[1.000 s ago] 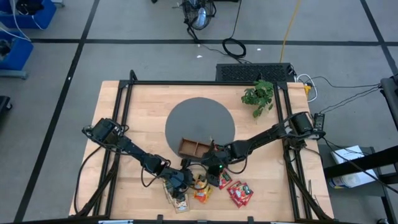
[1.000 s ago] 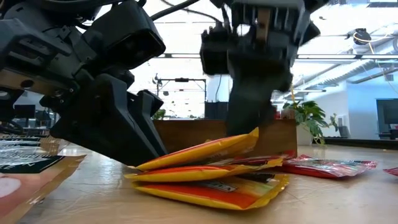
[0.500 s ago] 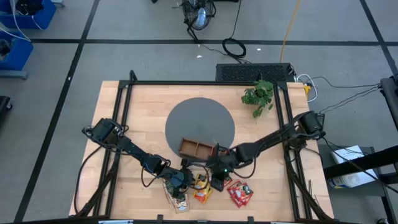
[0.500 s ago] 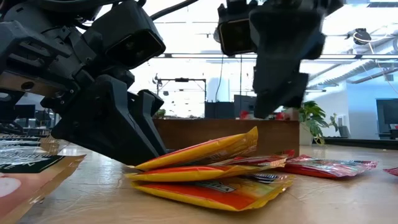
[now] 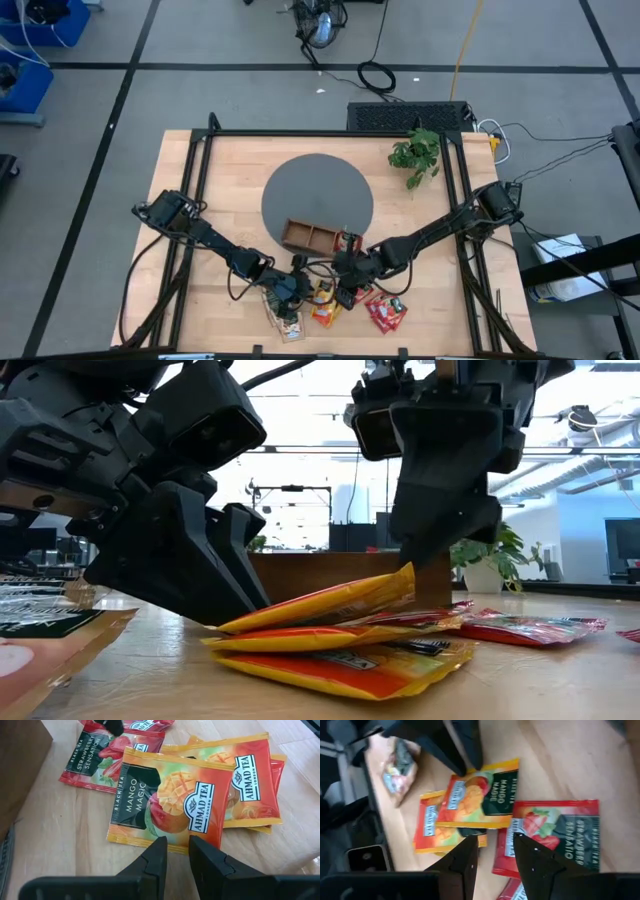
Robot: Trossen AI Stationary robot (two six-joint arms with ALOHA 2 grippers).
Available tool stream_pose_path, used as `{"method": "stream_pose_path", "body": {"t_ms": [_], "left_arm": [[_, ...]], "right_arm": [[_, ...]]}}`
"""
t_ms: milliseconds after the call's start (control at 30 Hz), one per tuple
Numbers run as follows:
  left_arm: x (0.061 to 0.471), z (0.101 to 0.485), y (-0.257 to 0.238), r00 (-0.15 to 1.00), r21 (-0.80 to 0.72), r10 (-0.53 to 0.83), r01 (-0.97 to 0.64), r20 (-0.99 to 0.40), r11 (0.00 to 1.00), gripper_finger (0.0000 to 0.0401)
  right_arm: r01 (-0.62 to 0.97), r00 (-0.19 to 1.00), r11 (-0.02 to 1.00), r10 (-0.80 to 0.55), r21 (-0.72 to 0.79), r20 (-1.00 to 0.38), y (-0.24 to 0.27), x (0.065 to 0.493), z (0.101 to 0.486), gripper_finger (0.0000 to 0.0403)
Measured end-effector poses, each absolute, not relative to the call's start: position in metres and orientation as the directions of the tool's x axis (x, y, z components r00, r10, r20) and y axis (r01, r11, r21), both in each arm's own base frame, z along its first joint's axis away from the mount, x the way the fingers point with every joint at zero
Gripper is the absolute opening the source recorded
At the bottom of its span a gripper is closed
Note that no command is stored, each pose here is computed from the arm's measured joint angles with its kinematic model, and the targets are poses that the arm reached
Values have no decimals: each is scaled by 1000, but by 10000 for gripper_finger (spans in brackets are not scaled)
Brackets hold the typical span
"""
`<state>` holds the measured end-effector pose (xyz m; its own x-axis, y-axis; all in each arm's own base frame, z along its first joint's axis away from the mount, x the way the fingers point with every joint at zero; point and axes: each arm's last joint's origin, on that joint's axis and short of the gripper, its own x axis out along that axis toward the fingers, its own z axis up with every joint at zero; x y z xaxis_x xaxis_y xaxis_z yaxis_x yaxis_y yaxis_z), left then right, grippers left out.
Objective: Pick & Place Tea
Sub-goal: Put the yellow tea bag into the middle section of the wooden organizer
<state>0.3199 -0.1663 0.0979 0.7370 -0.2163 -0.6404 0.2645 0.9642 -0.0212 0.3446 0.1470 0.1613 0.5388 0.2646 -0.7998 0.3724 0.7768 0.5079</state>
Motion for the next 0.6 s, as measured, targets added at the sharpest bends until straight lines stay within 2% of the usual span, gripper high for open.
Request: {"method": "stream_pose_path", "body": {"t_ms": [267, 467, 600], "left_arm": [[322, 100, -167, 758, -1, -228, 287, -612, 958, 88], [322, 101, -167, 756, 20, -226, 301, -615, 953, 88], [317, 117, -172, 781, 59, -226, 318, -582, 946, 88]], "right_arm": [[421, 528, 750, 254, 510, -810, 150, 346, 153, 116], [468, 474, 732, 267, 496, -839, 150, 343, 146, 116], [464, 479, 731, 269, 501, -836, 150, 343, 148, 116]]}}
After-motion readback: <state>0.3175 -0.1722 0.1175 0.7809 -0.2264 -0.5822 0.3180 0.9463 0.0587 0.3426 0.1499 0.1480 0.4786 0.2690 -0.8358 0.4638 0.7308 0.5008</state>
